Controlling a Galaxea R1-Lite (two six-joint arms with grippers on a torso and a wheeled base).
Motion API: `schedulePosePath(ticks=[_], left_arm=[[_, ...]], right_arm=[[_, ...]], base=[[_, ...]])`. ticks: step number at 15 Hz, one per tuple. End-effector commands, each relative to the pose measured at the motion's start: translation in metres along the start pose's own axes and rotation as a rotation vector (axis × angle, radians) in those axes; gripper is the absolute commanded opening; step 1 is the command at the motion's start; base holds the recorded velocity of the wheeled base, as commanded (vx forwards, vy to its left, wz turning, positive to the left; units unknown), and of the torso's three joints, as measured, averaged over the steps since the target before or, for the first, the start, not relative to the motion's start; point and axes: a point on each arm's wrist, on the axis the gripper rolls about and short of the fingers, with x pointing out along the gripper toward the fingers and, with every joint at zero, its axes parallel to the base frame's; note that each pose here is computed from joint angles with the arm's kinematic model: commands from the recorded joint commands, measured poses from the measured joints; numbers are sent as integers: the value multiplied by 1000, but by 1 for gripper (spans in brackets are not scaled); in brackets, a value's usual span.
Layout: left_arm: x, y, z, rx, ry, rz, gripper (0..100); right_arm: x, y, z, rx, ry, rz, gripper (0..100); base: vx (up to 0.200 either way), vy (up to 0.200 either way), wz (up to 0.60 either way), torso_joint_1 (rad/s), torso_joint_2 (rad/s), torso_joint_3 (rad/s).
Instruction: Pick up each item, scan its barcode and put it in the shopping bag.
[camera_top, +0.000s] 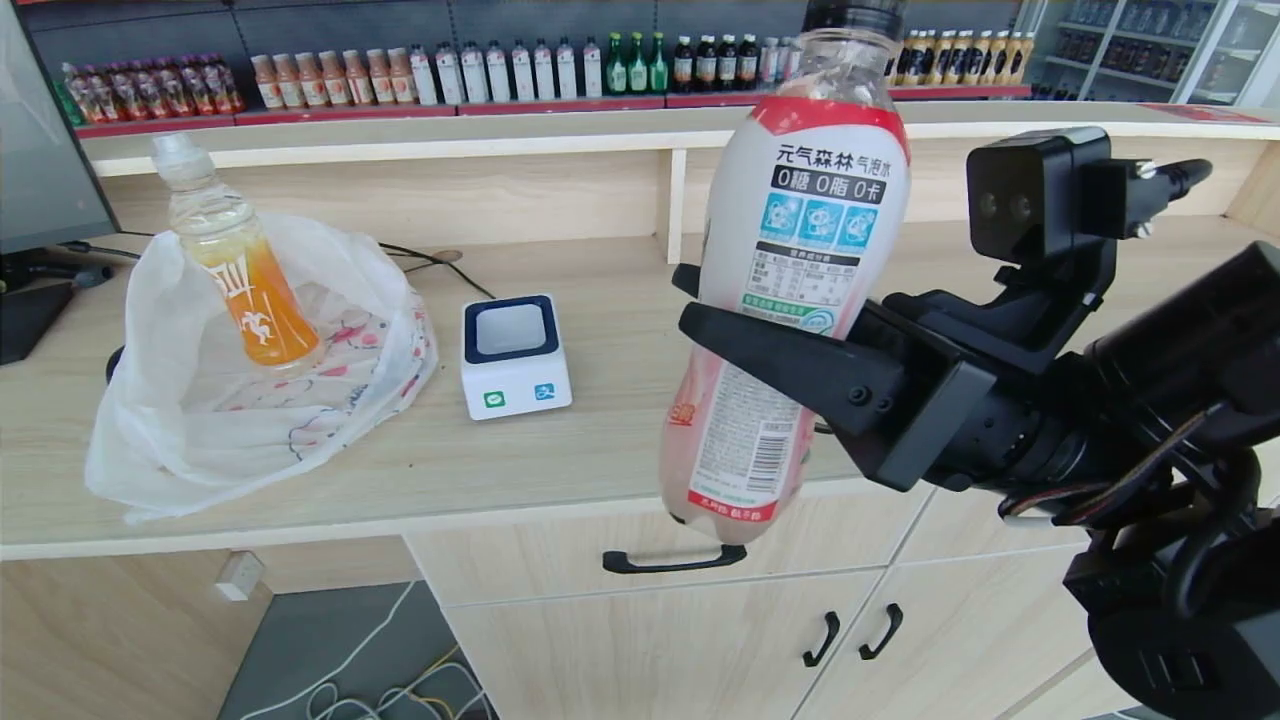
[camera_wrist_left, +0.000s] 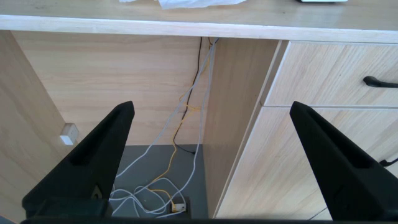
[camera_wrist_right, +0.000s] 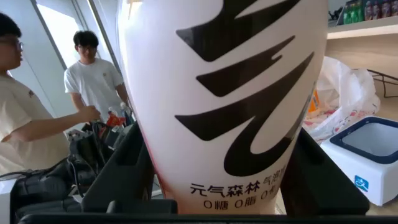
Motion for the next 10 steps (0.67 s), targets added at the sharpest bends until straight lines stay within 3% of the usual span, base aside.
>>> schedulePosePath(ticks=[1,10], left_arm=[[0,0,0,0,-1,1,100],[0,0,0,0,-1,1,100]], right_arm=[[4,-1,2,1,-10,10,0],[12,1,3,49,2,71,0]], base=[[0,0,0,0,0,0],[0,0,0,0,0,0]])
